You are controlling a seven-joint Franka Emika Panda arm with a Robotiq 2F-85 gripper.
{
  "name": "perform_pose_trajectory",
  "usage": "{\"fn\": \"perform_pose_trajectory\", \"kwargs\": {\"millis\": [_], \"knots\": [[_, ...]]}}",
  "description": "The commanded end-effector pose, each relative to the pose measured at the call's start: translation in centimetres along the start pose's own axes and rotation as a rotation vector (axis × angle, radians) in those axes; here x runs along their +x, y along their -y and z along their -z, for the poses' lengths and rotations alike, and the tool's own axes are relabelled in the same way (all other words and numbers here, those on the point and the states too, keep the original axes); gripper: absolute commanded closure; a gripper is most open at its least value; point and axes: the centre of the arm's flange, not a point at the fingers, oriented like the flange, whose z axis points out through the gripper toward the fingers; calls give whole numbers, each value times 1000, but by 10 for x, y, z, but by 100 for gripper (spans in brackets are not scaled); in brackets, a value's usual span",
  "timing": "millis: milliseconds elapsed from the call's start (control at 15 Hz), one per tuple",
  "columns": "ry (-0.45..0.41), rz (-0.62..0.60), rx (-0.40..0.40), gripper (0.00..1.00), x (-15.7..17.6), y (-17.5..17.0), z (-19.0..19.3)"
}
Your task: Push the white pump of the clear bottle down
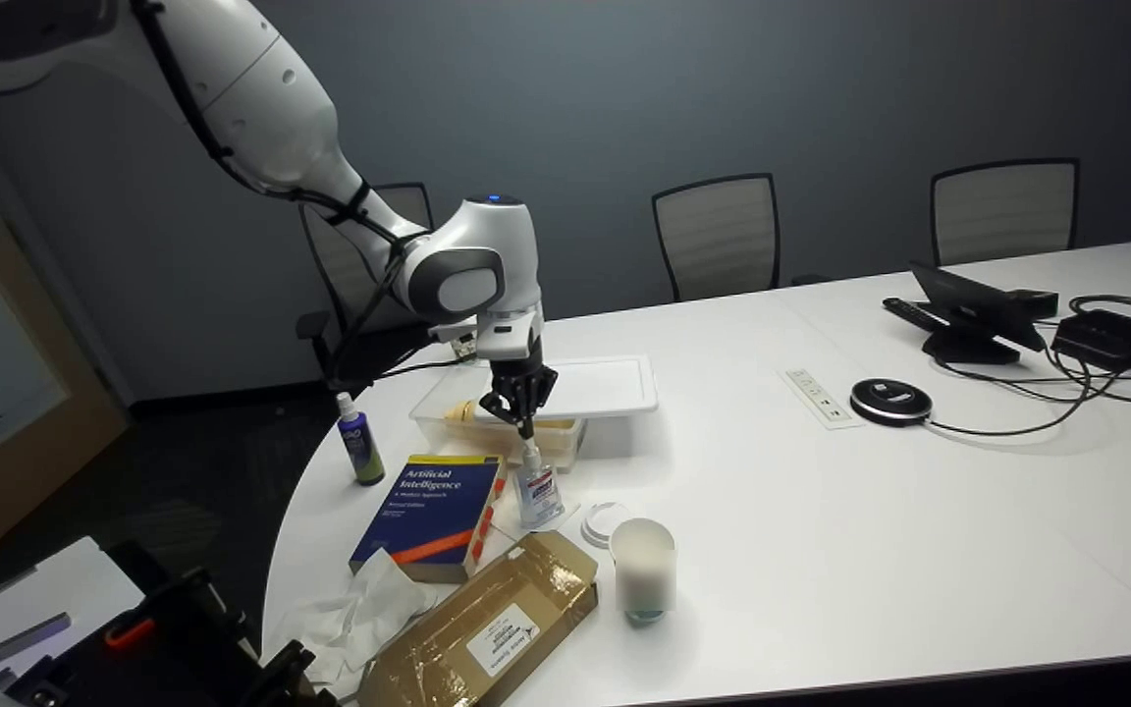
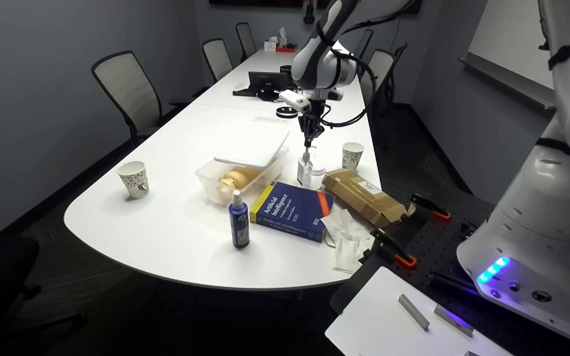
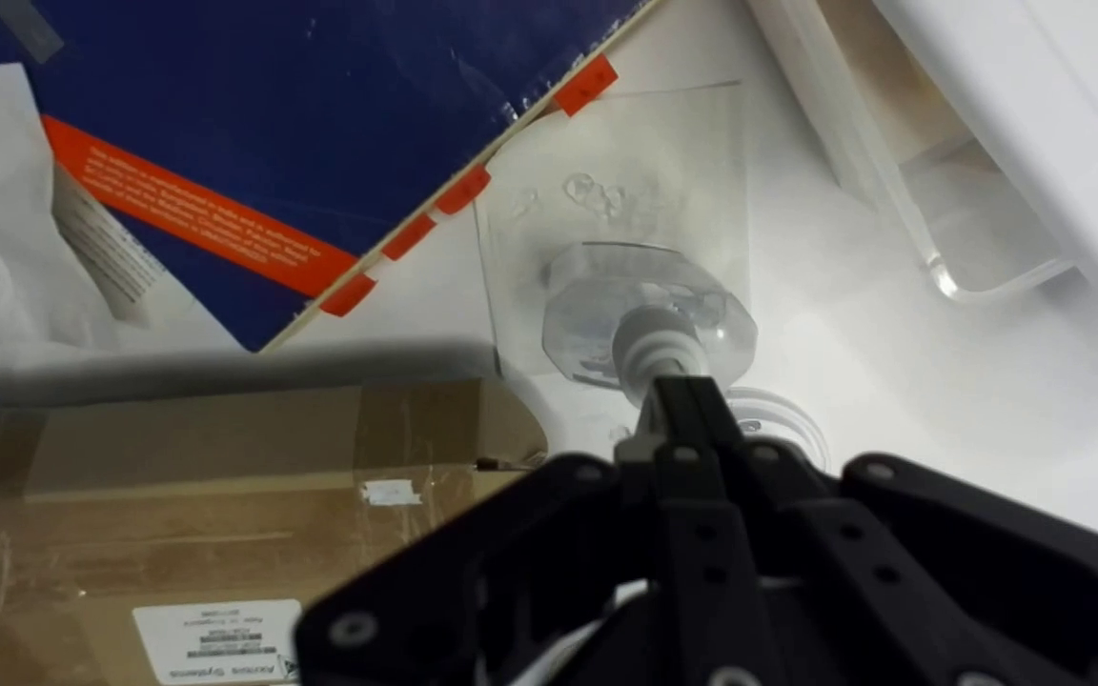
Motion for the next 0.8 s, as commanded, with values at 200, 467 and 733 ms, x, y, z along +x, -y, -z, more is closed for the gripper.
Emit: {"fn": "perform_pose_trajectory", "kwargs": {"millis": [200,467,733], "knots": [[23,-30,-56,100,-2,-11,-46],[24,-35,-55,100,-1,-10,-45],[21,-31,-45,100,-1,-5,-38]]}}
